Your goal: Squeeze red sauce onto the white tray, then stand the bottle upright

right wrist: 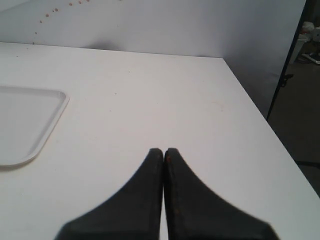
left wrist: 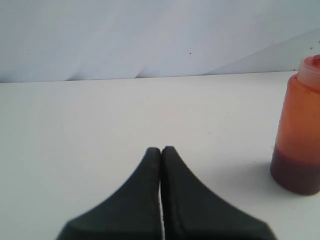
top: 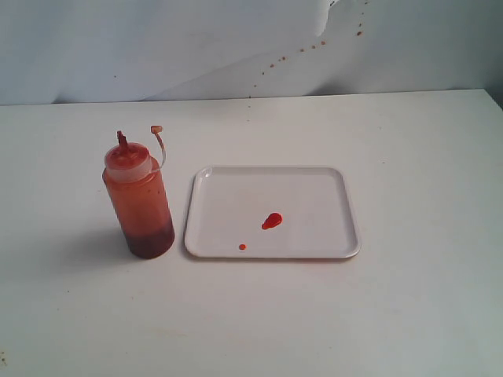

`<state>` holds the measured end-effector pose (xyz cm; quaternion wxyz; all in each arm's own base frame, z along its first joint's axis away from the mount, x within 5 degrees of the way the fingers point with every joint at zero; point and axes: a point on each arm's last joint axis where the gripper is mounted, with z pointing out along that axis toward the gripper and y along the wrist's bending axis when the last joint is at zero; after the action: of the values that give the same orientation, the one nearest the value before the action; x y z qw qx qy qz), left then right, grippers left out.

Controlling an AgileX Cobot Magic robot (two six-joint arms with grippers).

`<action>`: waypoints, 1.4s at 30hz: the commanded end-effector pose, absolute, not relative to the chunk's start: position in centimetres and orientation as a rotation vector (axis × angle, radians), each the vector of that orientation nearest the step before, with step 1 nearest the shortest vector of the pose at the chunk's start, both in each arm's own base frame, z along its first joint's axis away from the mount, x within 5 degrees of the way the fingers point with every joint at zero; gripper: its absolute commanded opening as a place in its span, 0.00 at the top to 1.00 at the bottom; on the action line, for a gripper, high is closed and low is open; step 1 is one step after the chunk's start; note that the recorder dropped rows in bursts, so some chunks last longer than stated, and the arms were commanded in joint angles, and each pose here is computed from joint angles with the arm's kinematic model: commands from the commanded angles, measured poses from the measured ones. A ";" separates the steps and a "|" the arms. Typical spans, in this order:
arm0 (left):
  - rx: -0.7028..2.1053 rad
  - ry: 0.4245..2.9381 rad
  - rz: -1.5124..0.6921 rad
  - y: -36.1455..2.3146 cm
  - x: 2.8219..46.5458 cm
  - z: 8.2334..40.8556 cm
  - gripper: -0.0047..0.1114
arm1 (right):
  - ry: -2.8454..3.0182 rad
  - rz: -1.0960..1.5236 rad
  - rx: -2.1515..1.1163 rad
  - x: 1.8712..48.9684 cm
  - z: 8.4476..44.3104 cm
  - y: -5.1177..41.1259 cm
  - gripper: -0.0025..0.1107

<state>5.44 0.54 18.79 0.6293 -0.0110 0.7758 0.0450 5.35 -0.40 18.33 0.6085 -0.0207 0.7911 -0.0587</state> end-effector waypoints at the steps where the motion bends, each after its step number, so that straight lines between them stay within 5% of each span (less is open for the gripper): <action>1: -0.033 1.773 0.096 0.5 5.4 18.7 0.96 | 1.817 -0.130 -0.031 5.4 18.3 -0.4 0.98; 42: 0.039 1.772 0.037 0.1 5.5 18.7 0.96 | 1.817 -0.125 -0.029 5.4 18.3 -0.4 0.98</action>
<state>5.46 0.15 18.79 0.6305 0.0170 0.7757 0.0222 5.36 -0.38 18.33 0.6088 -0.0186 0.7912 -0.0554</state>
